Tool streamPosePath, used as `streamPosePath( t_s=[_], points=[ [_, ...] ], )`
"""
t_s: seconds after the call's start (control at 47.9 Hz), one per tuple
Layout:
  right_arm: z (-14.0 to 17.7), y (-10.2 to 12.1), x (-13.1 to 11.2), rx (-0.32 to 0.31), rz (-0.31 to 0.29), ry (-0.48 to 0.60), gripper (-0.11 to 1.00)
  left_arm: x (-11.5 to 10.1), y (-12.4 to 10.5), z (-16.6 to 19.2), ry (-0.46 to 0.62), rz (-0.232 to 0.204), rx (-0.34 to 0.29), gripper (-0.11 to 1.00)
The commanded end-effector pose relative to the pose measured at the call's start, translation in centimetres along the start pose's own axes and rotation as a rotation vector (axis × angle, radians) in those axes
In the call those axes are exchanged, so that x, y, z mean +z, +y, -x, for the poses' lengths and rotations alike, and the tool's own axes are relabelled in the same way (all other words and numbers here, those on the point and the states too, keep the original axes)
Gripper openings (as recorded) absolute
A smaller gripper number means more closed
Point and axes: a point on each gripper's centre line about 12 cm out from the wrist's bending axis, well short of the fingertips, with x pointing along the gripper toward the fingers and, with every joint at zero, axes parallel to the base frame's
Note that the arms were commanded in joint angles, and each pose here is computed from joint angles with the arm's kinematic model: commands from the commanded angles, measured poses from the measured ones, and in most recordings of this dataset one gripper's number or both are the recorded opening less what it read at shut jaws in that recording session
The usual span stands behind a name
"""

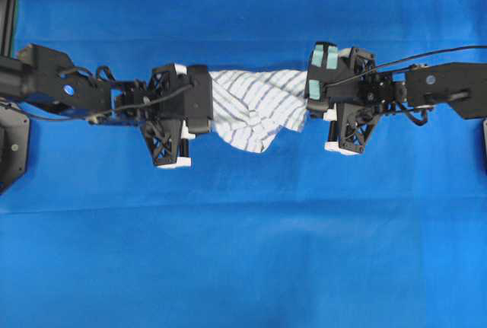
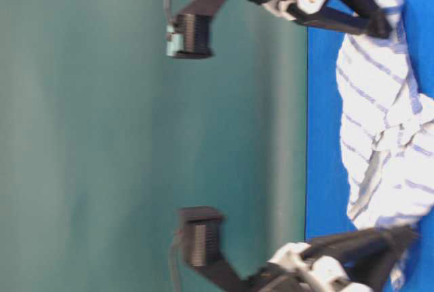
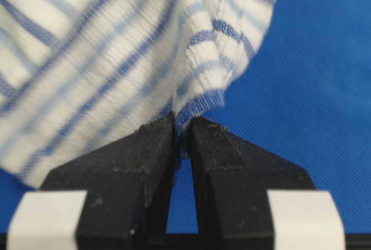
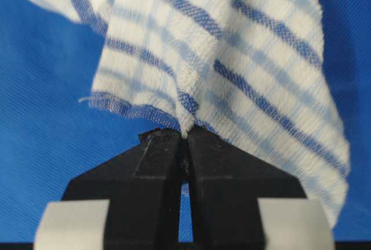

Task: Lift the towel with both arms.
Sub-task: 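Lift the towel upward and back with both grippers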

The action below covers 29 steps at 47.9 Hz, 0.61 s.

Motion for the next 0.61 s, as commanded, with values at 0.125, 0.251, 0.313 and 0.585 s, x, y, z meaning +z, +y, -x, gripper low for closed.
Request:
streamPosePath(
  t_s=[0.125,0.251,0.313,0.585],
  points=[
    [5.4,-0.4,4.3,-0.016,-0.018,-0.159,0.01,4.3,1.3,4.4,-0.107,0.017,0.027,0.05],
    [8.3,-0.8,6.0,-0.032,-0.028,-0.212,0.01,6.3,1.8,7.2,-0.141,0.023,0.038,0.05],
    [9.9,-0.9,7.0,-0.042,-0.032,-0.24,0.01,7.3,2.2,8.4,-0.161,0.03,0.046,0.05],
    [16.8,-1.8,11.0,-0.094,-0.043,-0.32,0.01,12.4,3.6,15.6,-0.257,0.046,0.079,0.05]
  ],
)
